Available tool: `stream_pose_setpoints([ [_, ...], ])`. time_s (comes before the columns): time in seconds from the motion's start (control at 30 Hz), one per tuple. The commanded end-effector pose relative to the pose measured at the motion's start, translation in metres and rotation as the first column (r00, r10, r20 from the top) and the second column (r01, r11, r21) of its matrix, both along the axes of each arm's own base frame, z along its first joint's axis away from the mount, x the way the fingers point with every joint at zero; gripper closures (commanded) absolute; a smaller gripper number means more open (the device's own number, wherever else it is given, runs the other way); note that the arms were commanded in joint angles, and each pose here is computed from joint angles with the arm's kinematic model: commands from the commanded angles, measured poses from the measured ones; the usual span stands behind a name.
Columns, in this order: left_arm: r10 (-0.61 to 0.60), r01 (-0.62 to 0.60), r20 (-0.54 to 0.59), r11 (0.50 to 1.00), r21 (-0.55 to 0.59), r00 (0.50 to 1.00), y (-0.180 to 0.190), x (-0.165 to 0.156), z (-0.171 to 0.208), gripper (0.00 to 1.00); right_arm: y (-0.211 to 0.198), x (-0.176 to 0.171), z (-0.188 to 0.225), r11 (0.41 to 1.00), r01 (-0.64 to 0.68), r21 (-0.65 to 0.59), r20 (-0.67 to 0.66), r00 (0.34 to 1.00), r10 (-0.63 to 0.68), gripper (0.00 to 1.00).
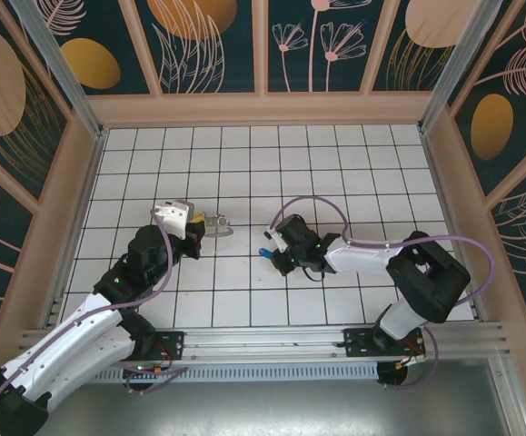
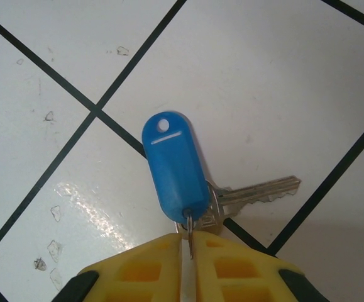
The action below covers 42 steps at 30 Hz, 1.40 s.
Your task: Put the keys on the keyring
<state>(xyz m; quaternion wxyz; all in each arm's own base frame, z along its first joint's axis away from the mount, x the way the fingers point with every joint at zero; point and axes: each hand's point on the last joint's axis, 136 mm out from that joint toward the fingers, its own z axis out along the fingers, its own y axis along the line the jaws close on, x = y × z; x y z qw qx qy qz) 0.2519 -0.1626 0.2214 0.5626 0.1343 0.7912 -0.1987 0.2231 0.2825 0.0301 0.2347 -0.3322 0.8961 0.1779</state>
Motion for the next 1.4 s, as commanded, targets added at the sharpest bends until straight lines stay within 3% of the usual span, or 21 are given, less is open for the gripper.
stream_pose_setpoints([
  [0.0,0.005,-0.004,0.032,1.000,-0.017,0.999,0.002,0.000,0.010,1.00,0.007,0.003,0.004,0.999,-0.013,0.034,0.002,1.000,0.013,0.86],
  [0.37,0.004,-0.003,0.040,1.000,-0.016,0.999,0.002,0.001,0.013,1.00,0.009,0.004,-0.001,1.000,-0.020,0.022,-0.018,1.000,0.020,0.87],
  [0.67,0.007,-0.007,0.038,1.000,-0.014,0.999,0.002,0.002,0.011,1.00,0.007,0.005,0.000,1.000,-0.016,0.026,-0.016,1.000,0.017,1.00],
  [0.87,0.006,-0.006,0.030,1.000,-0.007,1.000,0.001,0.002,0.009,1.00,0.005,0.004,0.009,0.998,-0.025,0.053,0.010,1.000,0.024,1.00],
  [1.13,-0.073,0.074,0.049,0.997,-0.006,0.996,-0.011,-0.003,0.022,1.00,0.015,-0.011,0.088,0.951,-0.189,0.243,0.267,0.956,0.121,1.00],
  [1.37,-0.318,0.320,0.088,0.948,-0.001,0.944,-0.047,-0.023,0.045,1.00,0.012,-0.034,0.167,0.850,-0.365,0.380,0.509,0.850,0.138,1.00],
])
